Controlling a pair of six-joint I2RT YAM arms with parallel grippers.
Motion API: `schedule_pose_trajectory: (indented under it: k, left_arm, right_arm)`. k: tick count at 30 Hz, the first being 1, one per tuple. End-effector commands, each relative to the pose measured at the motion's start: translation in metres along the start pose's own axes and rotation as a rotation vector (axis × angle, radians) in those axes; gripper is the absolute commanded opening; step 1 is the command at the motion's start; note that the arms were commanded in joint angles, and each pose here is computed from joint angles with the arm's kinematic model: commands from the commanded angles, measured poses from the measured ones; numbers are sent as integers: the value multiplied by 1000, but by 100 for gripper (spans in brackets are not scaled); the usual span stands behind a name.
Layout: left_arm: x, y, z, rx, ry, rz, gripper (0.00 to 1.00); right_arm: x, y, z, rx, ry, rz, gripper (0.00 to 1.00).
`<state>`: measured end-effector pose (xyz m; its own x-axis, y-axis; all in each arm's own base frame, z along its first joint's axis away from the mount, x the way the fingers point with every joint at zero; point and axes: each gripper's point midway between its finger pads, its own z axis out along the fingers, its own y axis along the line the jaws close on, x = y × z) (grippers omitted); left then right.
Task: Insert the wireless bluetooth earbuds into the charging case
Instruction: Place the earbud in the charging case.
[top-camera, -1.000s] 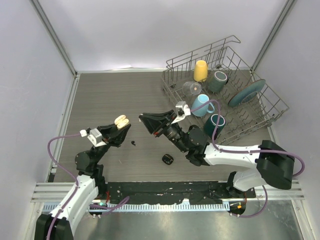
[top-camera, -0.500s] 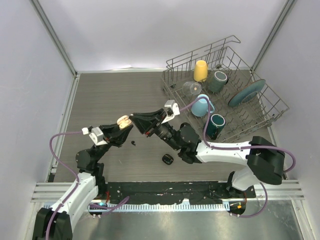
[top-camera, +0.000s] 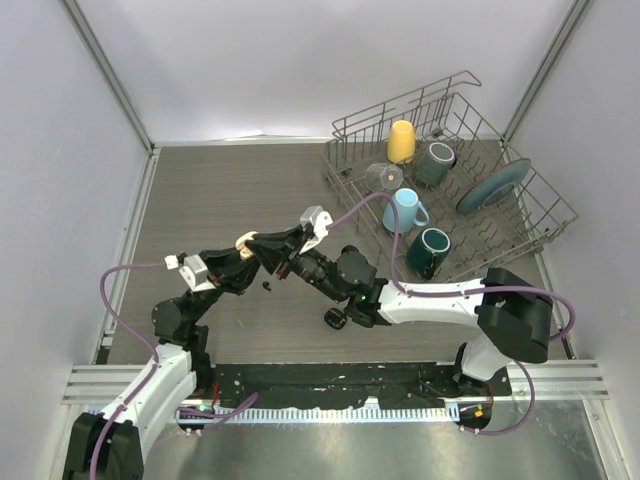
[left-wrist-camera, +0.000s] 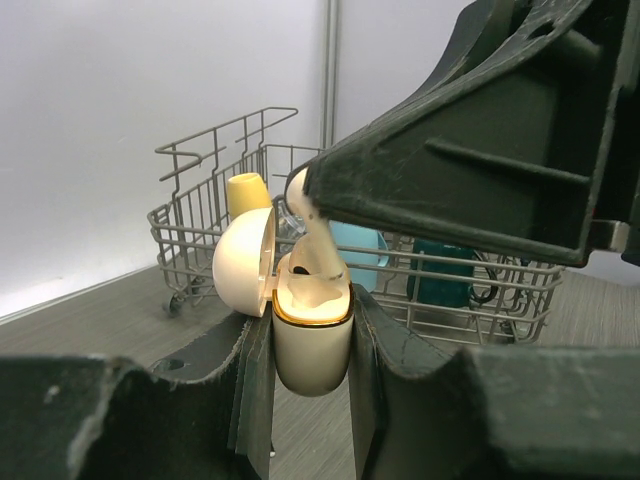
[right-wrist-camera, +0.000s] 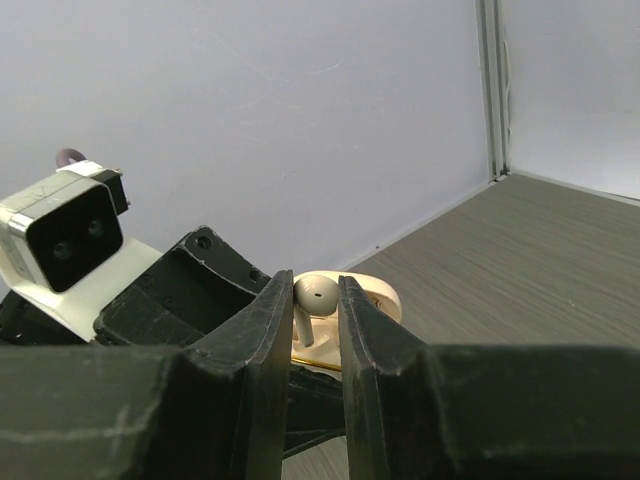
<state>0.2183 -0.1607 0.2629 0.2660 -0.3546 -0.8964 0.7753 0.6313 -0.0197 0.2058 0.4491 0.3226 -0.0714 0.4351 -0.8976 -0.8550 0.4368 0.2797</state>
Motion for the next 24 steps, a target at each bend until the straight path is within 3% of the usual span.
schedule_pose_trajectory:
  k: [1, 24]
  left_arm:
    - [-30, -8, 10, 48, -84, 51, 0]
    - [-32, -8, 11, 42, -96, 50, 0]
  right_arm:
    - [-20, 8, 11, -10, -58, -15, 1]
    - [-8, 15, 13, -26, -39, -12, 1]
